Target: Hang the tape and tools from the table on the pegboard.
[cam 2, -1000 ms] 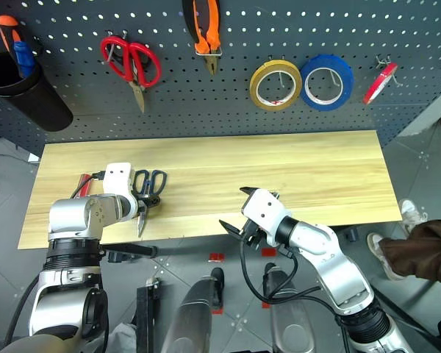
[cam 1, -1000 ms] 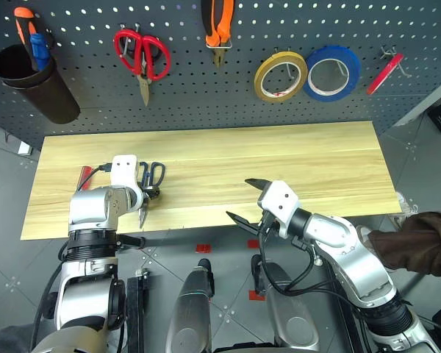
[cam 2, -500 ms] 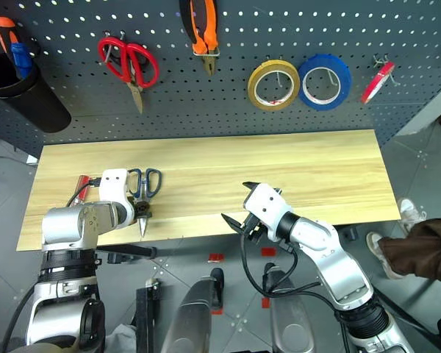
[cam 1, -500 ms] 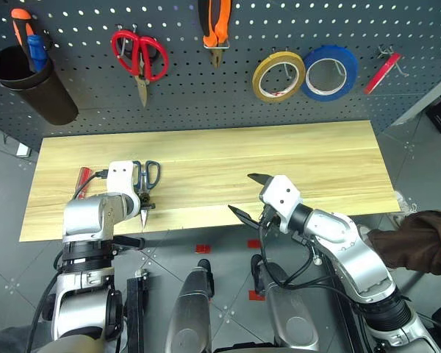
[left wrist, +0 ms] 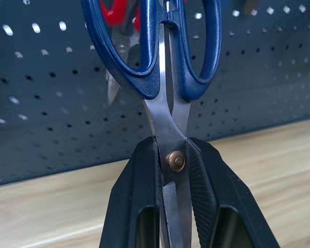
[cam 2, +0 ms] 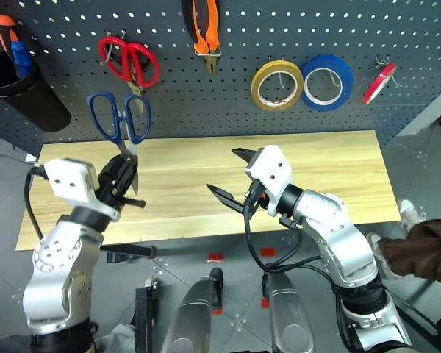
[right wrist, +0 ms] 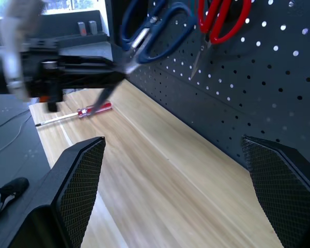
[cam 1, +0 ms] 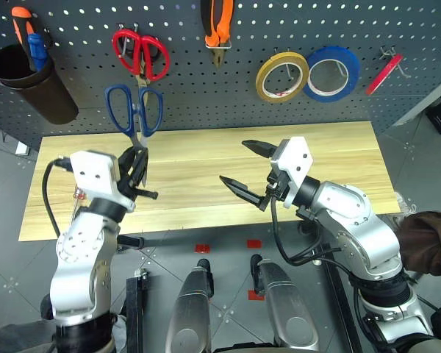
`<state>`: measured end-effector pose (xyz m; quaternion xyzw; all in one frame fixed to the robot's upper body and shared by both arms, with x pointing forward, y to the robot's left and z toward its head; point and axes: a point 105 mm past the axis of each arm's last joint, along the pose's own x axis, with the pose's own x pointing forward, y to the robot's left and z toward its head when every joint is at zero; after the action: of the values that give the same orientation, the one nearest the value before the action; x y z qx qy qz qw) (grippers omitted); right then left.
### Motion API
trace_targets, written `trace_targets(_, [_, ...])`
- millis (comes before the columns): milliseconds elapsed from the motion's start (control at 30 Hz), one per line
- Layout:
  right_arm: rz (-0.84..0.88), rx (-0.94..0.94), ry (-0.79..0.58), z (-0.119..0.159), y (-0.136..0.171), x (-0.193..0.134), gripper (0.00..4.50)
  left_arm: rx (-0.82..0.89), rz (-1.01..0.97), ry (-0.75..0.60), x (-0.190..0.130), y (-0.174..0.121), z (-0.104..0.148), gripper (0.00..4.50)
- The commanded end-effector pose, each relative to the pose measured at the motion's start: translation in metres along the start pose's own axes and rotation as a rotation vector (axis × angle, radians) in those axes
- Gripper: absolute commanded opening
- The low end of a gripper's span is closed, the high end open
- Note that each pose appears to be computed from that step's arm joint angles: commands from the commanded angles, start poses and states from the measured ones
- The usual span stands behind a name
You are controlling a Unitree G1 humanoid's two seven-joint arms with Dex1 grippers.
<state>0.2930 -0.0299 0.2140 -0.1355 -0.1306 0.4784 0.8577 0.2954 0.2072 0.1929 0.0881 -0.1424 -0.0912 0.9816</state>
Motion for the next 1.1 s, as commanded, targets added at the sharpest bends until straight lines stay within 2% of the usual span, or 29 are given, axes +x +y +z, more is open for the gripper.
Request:
trace_targets(33, [0.026,-0.036,-0.039,0.006,0.001,0.003,4.5,0.119,-0.002,-0.154,-0.001,-0.006,0.031,0.48])
trace_targets(133, [0.044,-0.046,-0.051,0.005,0.001,0.009,4.5,0.123,-0.005,-0.192,0.011,-0.008,0.036,0.48])
trace_targets(367, [0.05,-0.068,-0.098,0.014,0.0,0.015,4.5,-0.023,-0.048,-0.167,0.043,-0.015,0.034,0.48])
trace_targets(567, [-0.01,-0.026,-0.285,0.062,-0.01,0.013,4.5,-0.044,-0.064,-0.155,0.052,-0.011,0.034,0.48])
trace_targets(700, [-0.022,-0.064,-0.319,0.082,-0.013,0.016,4.5,-0.055,-0.079,-0.184,0.057,-0.012,0.039,0.48])
trace_targets(1000, [-0.039,-0.094,-0.29,0.077,-0.015,0.017,4.5,-0.016,-0.073,-0.245,0.062,-0.01,0.047,0.48])
trace_targets(1100, [-0.04,-0.096,-0.285,0.076,-0.015,0.017,4.5,-0.027,-0.064,-0.221,0.064,-0.007,0.043,0.48])
